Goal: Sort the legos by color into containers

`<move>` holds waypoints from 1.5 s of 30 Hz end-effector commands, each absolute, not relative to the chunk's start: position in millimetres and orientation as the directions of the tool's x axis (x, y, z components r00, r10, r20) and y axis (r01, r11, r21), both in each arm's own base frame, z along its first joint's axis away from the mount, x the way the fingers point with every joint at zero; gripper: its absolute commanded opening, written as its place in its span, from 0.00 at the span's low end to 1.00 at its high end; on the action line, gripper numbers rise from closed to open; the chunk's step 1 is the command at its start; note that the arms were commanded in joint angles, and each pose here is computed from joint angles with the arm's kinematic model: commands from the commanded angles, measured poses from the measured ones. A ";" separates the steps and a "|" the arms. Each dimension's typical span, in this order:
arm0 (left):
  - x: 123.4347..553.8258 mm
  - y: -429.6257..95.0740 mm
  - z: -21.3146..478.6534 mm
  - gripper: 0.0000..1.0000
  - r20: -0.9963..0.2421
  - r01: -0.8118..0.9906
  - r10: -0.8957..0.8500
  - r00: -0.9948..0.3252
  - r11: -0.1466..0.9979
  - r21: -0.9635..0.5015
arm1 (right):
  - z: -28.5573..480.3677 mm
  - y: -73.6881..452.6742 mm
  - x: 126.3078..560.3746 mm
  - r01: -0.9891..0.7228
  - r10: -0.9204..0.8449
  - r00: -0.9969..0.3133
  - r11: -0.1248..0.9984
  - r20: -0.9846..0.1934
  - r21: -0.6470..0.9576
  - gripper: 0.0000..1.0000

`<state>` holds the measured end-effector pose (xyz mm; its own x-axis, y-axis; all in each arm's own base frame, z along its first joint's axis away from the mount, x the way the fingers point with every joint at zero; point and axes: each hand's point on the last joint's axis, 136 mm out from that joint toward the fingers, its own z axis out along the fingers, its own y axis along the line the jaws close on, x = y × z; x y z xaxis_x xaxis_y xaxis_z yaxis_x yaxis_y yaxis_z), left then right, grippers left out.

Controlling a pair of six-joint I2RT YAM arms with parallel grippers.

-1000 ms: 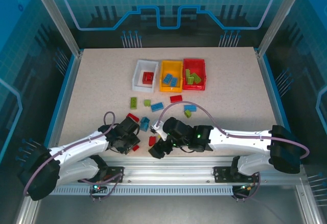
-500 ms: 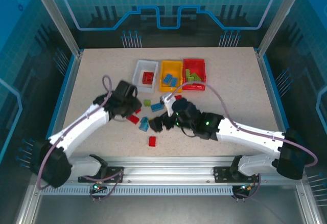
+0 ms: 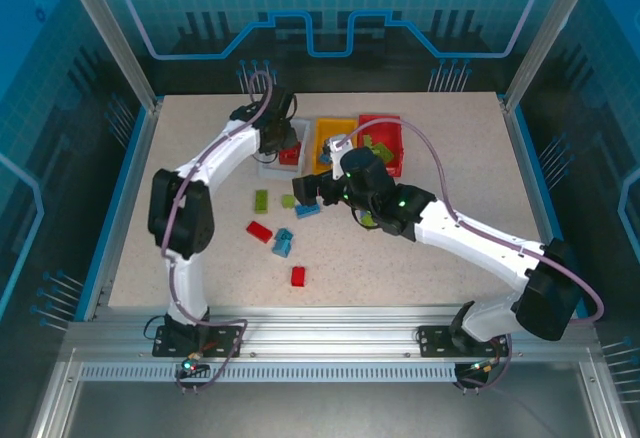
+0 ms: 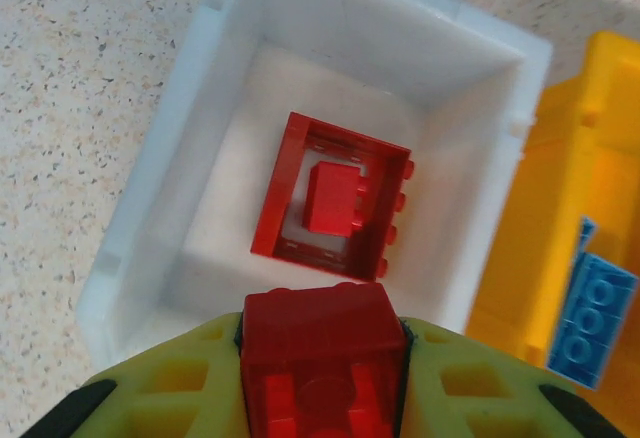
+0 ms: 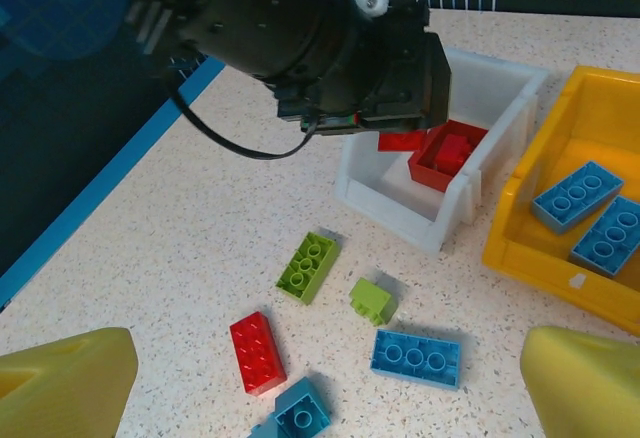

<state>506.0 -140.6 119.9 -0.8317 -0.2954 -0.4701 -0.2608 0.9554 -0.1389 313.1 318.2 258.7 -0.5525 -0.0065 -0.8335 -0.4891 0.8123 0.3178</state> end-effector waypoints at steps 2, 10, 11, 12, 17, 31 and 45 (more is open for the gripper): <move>508.9 -124.7 111.8 0.27 -0.452 -0.232 -0.217 -0.865 0.972 -0.023 | 264.1 312.1 319.8 -0.451 0.039 -0.564 0.822 -0.825 0.347 0.99; 504.4 -129.0 112.9 0.52 -0.432 -0.227 -0.226 -0.873 0.973 -0.050 | 253.9 300.6 319.3 -0.421 0.049 -0.584 0.835 -0.810 0.354 0.99; 503.7 -130.7 118.3 0.53 -0.438 -0.223 -0.227 -0.870 0.973 -0.061 | 253.1 298.8 319.1 -0.416 0.051 -0.584 0.838 -0.810 0.353 1.00; 503.3 -131.2 124.8 0.54 -0.447 -0.222 -0.230 -0.865 0.972 -0.071 | 253.4 297.1 318.7 -0.414 0.054 -0.583 0.839 -0.811 0.353 0.99; 498.7 -136.3 157.3 0.56 -0.486 -0.204 -0.236 -0.841 0.972 -0.118 | 248.2 286.2 319.2 -0.384 0.070 -0.595 0.850 -0.801 0.360 0.99; 378.5 -216.4 260.6 0.70 -0.572 0.140 -0.270 -0.774 0.809 -0.571 | 129.1 199.5 298.3 -0.019 0.051 -0.848 0.992 -0.527 0.127 0.84; 222.1 -275.4 229.0 0.70 -0.565 0.326 -0.206 -0.799 0.640 -0.696 | 21.0 193.3 318.7 -0.059 -0.053 -0.966 0.998 -0.251 0.017 0.68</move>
<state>223.0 -273.2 209.9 -0.8302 -0.1255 -0.5431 0.3222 0.6871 -0.6512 307.6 188.6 20.3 -0.9635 -0.0404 -0.2647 -0.0407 0.9992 -0.0045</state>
